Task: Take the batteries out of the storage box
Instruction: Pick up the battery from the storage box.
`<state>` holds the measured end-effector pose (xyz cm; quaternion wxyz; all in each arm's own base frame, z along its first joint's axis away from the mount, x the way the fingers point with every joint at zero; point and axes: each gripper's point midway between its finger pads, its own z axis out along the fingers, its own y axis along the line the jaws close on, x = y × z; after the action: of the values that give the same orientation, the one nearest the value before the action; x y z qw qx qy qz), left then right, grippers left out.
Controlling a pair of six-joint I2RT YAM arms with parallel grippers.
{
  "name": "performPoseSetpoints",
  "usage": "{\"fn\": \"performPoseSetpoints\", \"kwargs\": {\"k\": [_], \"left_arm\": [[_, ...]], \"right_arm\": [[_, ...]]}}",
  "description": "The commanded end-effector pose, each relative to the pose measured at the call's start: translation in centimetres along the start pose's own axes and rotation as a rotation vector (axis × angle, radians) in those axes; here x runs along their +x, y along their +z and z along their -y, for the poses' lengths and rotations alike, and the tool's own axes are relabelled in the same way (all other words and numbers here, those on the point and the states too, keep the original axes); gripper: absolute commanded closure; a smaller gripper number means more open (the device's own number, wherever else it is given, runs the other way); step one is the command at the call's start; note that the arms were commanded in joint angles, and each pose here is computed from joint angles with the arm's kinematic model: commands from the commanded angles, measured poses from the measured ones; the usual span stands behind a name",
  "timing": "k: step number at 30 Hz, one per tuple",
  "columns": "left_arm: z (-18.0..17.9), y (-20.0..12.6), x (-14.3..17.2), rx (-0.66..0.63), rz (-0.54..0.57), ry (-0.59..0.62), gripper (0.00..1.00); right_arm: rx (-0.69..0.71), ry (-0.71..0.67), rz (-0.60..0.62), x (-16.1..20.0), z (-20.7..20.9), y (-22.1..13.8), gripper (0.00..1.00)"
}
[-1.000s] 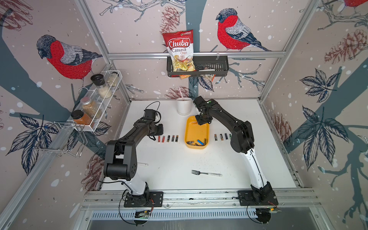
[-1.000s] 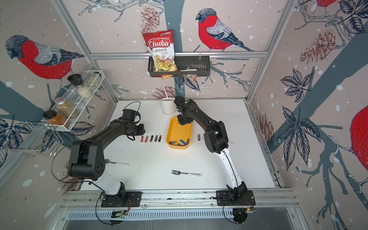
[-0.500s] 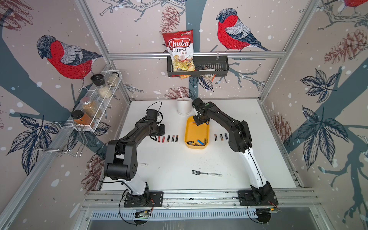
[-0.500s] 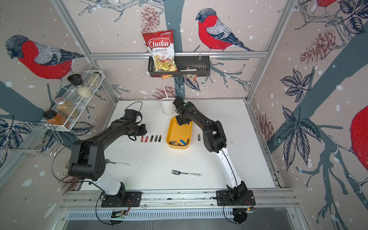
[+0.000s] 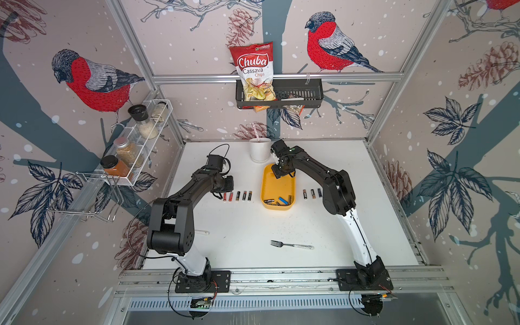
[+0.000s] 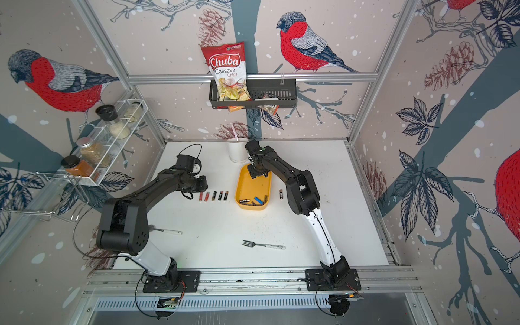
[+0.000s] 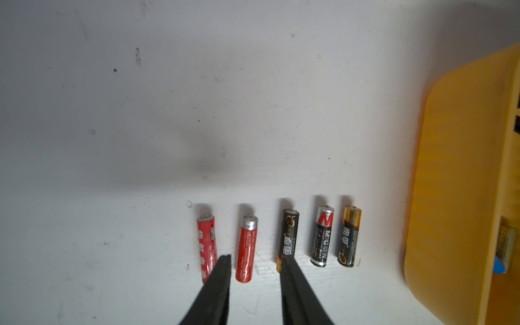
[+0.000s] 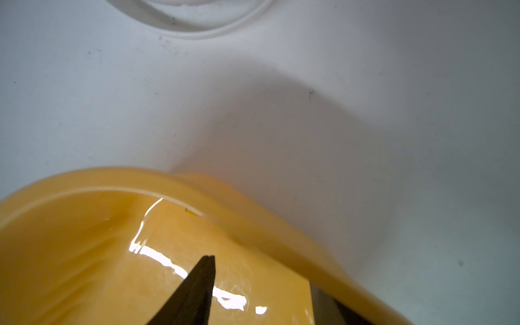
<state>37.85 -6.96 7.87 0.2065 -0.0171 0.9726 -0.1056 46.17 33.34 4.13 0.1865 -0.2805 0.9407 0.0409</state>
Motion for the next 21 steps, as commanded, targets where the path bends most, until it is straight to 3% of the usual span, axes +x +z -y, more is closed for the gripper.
{"fn": "performPoseSetpoints", "kwargs": {"k": [1, 14, 21], "left_arm": [[-0.1, -0.2, 0.3, -0.013, -0.007, 0.004, 0.66], [0.0, -0.1, 0.1, -0.011, -0.003, 0.008, 0.66], [0.2, -0.3, 0.0, -0.006, 0.001, 0.008, 0.66]], "right_arm": [[-0.019, -0.009, 0.016, -0.3, -0.2, 0.3, 0.41], [-0.059, 0.003, -0.018, 1.2, -0.7, 0.3, 0.41], [-0.058, 0.016, -0.036, 1.8, -0.8, -0.3, 0.59]]}}
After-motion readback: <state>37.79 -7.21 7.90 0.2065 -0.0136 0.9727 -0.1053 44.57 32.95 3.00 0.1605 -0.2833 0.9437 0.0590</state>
